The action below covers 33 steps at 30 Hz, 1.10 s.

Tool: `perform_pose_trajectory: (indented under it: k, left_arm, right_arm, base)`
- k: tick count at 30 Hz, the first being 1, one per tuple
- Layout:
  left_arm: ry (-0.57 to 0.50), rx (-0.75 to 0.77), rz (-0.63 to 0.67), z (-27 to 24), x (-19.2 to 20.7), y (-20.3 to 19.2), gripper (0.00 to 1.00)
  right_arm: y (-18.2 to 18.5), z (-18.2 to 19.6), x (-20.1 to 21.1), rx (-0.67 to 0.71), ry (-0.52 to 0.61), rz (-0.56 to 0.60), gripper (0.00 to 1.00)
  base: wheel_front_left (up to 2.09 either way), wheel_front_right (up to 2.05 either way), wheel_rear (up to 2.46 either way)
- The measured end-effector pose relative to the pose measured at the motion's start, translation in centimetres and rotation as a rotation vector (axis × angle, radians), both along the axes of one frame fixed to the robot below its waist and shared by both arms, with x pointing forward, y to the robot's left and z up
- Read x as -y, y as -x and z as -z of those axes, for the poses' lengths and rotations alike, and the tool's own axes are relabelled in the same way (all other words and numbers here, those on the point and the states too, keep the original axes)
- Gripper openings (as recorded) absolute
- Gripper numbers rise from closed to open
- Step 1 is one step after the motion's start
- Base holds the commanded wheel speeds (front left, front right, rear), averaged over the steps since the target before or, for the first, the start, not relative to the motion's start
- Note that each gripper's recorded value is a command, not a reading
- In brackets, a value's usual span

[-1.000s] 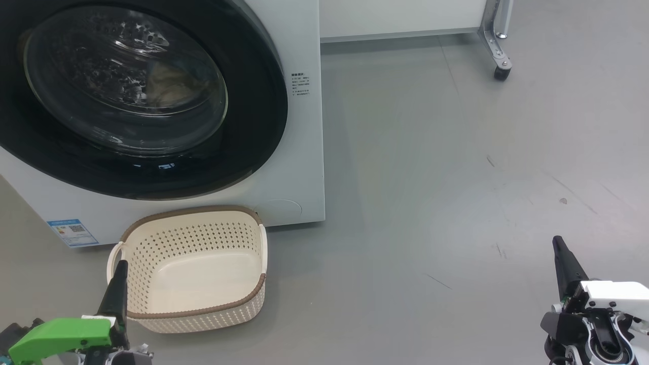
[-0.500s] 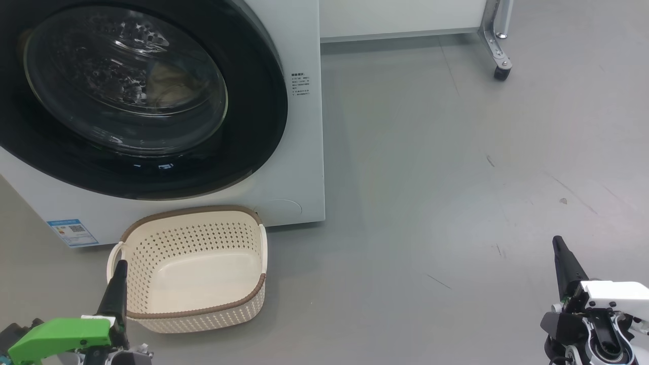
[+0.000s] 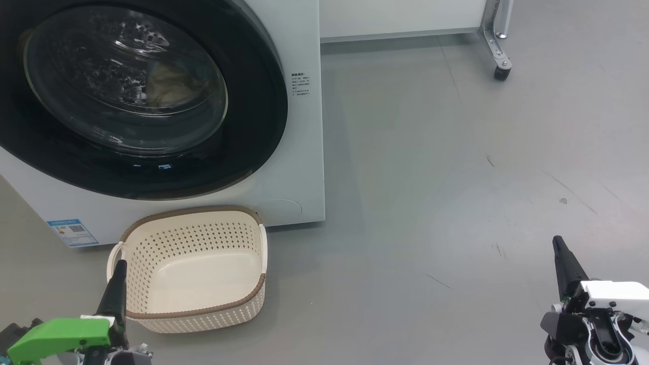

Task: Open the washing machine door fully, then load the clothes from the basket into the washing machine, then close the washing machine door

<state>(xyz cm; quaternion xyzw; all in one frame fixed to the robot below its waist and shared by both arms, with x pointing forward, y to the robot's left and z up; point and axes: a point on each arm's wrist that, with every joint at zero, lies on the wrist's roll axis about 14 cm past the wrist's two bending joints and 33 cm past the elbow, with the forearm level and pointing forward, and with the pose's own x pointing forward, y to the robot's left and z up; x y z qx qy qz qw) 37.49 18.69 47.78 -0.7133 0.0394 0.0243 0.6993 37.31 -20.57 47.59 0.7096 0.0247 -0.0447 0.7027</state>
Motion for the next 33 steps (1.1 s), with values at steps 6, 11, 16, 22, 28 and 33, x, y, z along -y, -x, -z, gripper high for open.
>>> perform_pose_trajectory:
  k: [6, 11, 16, 22, 28, 33]
  left_arm:
    - [0.001, 0.000, 0.001, -0.01, -0.01, 0.00, 0.00]
    - [0.000, 0.001, 0.005, -0.02, 0.03, 0.00, 0.00]
    - [0.000, 0.001, 0.005, -0.02, 0.03, 0.00, 0.00]
    - [0.001, 0.001, 0.004, -0.03, 0.03, 0.00, 0.00]
    - [0.000, 0.001, 0.004, -0.03, 0.01, 0.00, 0.00]
    - [0.000, 0.001, 0.003, -0.03, 0.00, 0.00, 0.00]
  right_arm:
    - [0.00, 0.00, 0.00, 0.000, 0.000, 0.000, 0.00]
    - [0.00, 0.00, 0.00, 0.000, 0.000, 0.000, 0.00]
    - [0.00, 0.00, 0.00, 0.000, 0.000, 0.000, 0.00]
    - [0.00, 0.00, 0.00, 0.000, 0.000, 0.000, 0.00]
    - [0.00, 0.00, 0.00, 0.000, 0.000, 0.000, 0.00]
    - [0.00, 0.00, 0.00, 0.000, 0.000, 0.000, 0.00]
  base:
    - [0.00, 0.00, 0.00]
    - [0.00, 0.00, 0.00]
    - [0.00, 0.00, 0.00]
    - [0.00, 0.00, 0.00]
    - [0.00, 0.00, 0.00]
    - [0.00, 0.00, 0.00]
